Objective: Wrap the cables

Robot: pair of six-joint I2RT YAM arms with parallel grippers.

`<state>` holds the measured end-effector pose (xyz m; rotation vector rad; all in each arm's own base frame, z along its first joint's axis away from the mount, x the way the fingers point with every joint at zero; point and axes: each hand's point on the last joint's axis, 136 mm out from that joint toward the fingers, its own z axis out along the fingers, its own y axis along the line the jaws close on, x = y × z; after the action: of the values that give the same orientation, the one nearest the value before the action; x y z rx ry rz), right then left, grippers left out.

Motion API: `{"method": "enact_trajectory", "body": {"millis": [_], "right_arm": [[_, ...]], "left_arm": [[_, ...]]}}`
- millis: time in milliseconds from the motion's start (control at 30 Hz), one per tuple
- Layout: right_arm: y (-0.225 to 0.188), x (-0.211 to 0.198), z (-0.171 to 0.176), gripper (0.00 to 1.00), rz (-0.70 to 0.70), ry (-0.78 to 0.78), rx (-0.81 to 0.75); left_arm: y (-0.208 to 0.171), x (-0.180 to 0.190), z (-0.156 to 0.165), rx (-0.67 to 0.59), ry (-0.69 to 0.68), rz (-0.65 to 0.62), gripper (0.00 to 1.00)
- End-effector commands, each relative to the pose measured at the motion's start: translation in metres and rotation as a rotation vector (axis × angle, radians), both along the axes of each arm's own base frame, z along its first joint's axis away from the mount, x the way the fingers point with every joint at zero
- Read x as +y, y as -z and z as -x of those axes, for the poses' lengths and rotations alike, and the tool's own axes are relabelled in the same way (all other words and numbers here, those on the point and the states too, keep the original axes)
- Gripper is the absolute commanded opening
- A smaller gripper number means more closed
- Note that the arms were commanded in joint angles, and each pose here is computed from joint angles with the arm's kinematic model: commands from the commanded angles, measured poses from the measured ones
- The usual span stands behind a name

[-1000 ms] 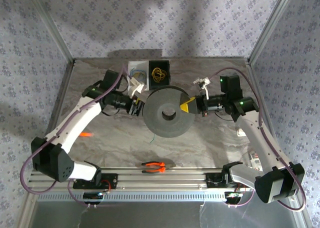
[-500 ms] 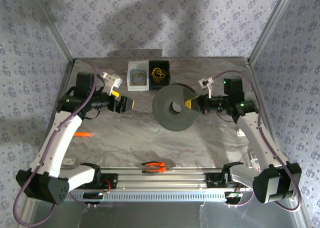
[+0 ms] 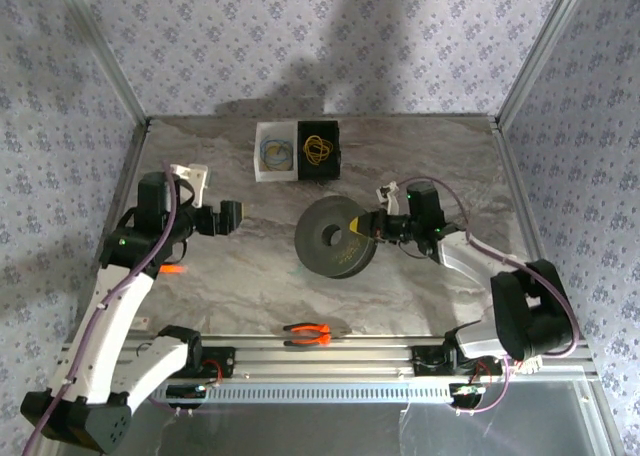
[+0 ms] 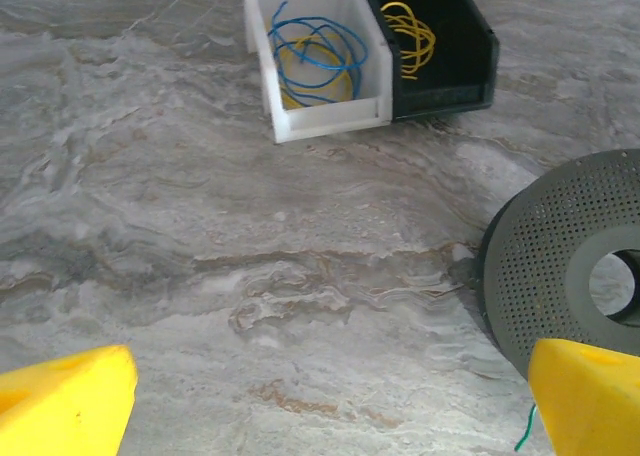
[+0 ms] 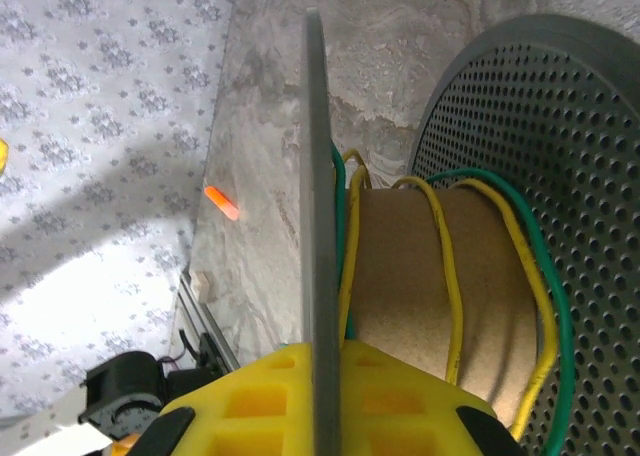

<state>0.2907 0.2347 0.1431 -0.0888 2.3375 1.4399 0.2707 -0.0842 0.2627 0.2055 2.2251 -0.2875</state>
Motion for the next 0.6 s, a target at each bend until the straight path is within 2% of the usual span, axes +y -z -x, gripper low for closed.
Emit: {"method": "enact_trajectory", "body": {"millis": [0, 100, 300, 433, 567], "right_arm": [[-0.011, 0.008, -0.021, 0.00, -0.055, 0.058, -0.074], [0.014, 0.007, -0.026, 0.00, -0.027, 0.090, -0.022], [0.057, 0.007, -0.025, 0.17, 0.089, 0.101, 0.051], [0.066, 0.005, -0.026, 0.22, 0.136, 0.115, 0.064], [0.062, 0.000, -0.026, 0.36, 0.202, 0.112, 0.065]], "left_arm": [[0.002, 0.009, -0.006, -0.029, -0.061, -0.010, 1.00], [0.005, 0.010, -0.006, -0.029, -0.071, -0.007, 1.00], [0.005, 0.013, -0.005, -0.038, -0.080, -0.013, 1.00], [0.005, 0.015, -0.004, -0.037, -0.085, -0.021, 1.00], [0.006, 0.017, -0.004, -0.038, -0.094, -0.025, 1.00]]}}
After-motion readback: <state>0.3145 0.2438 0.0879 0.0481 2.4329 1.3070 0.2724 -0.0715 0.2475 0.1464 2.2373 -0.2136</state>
